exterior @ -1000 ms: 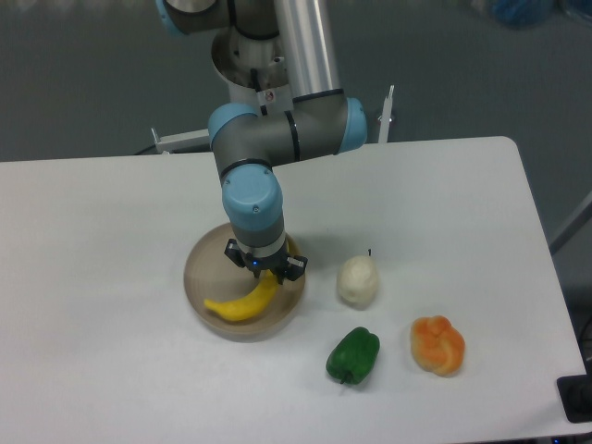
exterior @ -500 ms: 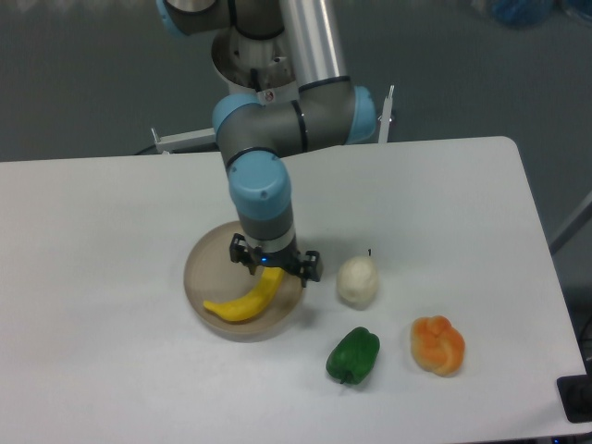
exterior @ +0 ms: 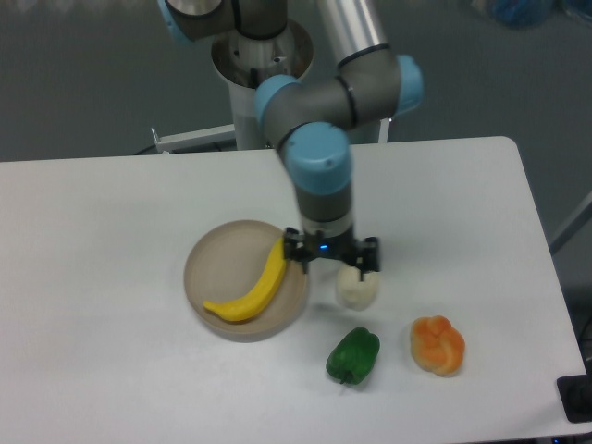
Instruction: Place bananas on a plate
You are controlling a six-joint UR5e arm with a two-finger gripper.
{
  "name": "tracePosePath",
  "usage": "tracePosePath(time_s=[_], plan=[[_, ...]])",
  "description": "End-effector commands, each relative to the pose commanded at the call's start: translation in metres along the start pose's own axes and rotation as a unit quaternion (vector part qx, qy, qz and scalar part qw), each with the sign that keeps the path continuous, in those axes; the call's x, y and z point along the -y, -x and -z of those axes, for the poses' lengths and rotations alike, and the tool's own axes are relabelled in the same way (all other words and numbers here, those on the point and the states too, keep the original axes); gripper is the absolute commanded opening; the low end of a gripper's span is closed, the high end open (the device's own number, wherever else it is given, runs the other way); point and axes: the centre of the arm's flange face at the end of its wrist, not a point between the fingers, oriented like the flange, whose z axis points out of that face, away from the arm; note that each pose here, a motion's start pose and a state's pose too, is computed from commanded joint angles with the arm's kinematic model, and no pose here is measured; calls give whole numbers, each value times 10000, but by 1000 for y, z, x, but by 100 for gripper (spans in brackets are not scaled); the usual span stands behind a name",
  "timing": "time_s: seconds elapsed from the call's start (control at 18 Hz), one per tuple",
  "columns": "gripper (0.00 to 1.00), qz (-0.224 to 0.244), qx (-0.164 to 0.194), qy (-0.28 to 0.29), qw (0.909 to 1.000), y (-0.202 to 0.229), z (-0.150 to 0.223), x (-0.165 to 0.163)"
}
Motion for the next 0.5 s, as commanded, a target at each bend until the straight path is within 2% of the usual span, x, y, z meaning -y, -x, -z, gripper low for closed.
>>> tracePosePath(time_s=[0.22, 0.33, 0.5], plan=[[100, -423, 67, 1, 9991, 45, 2, -26], [100, -485, 122, 21, 9987, 65, 3, -38], [100, -772, 191, -23, 9968, 92, 7, -46]])
